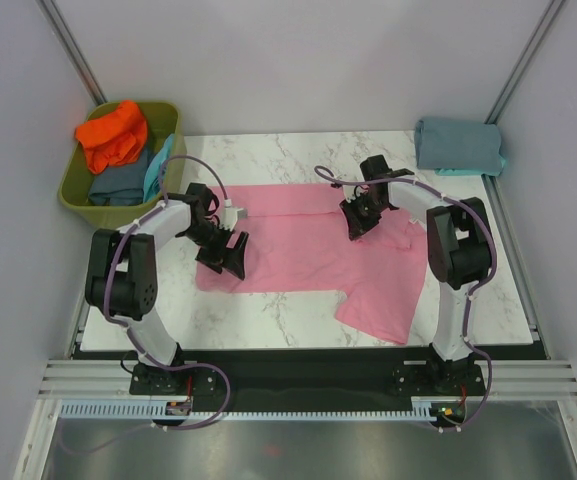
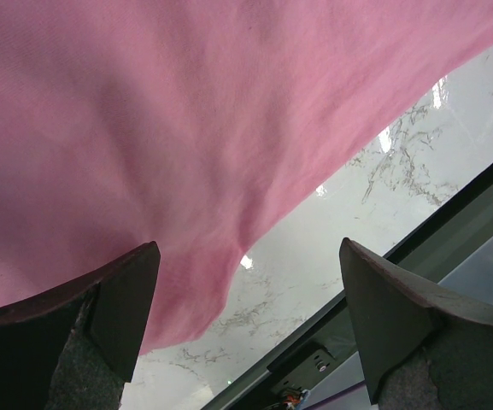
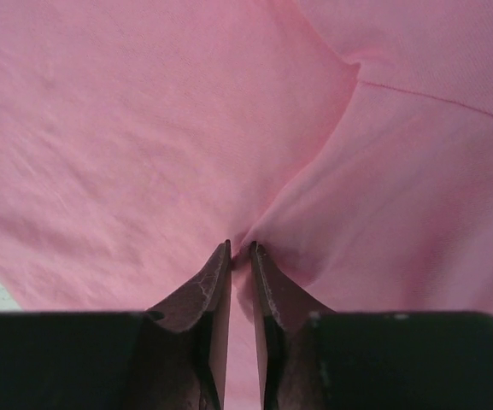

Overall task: Fold and stack the t-shirts
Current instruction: Fold the tshirt

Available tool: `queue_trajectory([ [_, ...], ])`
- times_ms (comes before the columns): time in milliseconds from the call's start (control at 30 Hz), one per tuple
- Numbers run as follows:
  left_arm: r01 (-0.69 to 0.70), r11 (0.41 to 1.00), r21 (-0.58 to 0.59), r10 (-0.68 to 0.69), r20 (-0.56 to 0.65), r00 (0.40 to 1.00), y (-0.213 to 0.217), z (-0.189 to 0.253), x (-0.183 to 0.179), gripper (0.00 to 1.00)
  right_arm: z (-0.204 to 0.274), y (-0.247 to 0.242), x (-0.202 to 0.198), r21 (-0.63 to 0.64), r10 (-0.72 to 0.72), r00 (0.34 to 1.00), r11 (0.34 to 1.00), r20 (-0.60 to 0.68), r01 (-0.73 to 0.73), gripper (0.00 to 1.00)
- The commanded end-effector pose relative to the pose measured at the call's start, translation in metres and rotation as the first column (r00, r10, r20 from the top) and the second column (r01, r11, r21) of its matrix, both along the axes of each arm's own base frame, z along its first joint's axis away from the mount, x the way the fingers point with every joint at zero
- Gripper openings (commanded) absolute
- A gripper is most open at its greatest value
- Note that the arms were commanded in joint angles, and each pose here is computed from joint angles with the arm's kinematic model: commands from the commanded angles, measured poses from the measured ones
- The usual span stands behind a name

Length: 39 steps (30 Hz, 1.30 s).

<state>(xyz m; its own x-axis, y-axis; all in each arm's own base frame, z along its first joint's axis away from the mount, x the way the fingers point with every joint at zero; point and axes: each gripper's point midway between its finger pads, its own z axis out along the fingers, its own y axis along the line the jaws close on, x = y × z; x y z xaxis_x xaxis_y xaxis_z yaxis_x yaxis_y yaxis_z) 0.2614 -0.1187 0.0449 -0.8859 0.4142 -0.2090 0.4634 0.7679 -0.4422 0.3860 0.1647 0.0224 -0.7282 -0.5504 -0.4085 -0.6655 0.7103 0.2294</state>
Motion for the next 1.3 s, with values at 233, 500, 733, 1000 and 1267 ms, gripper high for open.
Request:
queue_trajectory([
  [233,0.019,1.000,-0.019,-0.019,0.019,1.000,-0.002,0.001,0.011,0.94,0.017,0.003,-0.002,0.014,-0.002,1.000,1.000,0.017,0.002,0.05],
  [500,0.013,1.000,-0.027,-0.013,0.017,1.000,-0.003,-0.001,0.012,0.94,0.037,0.028,-0.023,0.140,0.048,0.998,0.989,-0.029,-0.043,0.03],
  [733,0.014,0.999,-0.042,-0.012,0.049,0.999,-0.005,0.008,0.017,0.95,0.036,0.034,-0.030,0.157,0.057,0.997,0.986,-0.049,-0.049,0.37],
  [1000,0.021,0.997,-0.078,0.000,0.257,0.966,-0.010,0.067,0.048,0.99,0.078,0.033,-0.004,0.197,0.001,0.998,0.980,0.063,-0.013,0.44],
  [1267,0.046,0.999,-0.001,-0.045,0.096,0.994,0.007,0.041,0.007,0.96,0.075,-0.032,0.064,0.222,-0.264,0.961,0.945,0.083,0.240,0.45],
])
